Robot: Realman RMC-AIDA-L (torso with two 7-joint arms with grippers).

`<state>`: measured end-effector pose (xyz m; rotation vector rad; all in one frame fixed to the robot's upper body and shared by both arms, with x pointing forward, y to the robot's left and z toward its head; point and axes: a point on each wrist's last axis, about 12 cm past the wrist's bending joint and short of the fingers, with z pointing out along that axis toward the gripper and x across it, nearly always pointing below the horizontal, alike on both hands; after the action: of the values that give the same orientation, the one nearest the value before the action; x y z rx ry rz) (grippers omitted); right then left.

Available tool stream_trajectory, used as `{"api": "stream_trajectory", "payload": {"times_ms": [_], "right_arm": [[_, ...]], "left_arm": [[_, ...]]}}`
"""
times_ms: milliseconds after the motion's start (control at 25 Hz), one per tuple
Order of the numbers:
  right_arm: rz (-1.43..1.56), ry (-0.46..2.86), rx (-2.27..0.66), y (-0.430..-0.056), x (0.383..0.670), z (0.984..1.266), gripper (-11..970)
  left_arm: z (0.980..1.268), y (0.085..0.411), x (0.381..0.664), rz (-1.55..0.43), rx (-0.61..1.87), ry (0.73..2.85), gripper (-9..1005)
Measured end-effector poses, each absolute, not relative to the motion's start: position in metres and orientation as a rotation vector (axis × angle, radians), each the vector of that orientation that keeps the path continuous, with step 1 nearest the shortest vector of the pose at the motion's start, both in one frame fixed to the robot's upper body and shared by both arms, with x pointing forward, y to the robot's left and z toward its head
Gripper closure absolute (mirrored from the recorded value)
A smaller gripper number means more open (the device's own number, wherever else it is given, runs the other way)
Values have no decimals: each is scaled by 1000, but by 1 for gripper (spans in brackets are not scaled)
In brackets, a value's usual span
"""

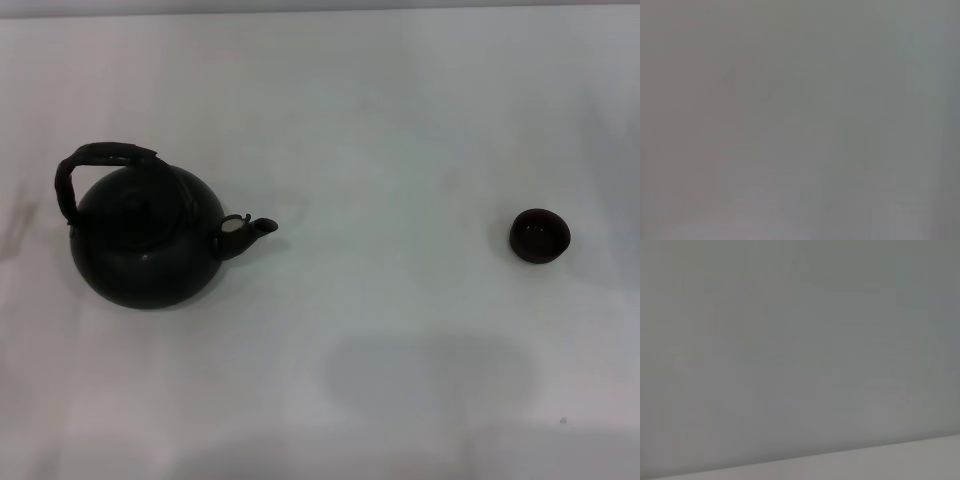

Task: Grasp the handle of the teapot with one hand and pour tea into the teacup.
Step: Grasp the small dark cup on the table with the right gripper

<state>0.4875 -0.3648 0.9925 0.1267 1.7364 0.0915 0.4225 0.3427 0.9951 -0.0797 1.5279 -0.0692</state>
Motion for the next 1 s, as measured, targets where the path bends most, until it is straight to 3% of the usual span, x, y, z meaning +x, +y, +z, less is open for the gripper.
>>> {"api": "stream_trajectory", "payload": {"times_ms": [400,760,1000], "right_arm": [[62,1729,144,-380,502,1002,104],[95,1725,151,-375,508,1004,105],[314,1723,110,-389,488,1013,106]], "left_arm": [[993,346,360,-170,-117,1499,123],[990,339,352,-221,-92,1522,124],[991,342,352,-205,-113,1512,125]]}}
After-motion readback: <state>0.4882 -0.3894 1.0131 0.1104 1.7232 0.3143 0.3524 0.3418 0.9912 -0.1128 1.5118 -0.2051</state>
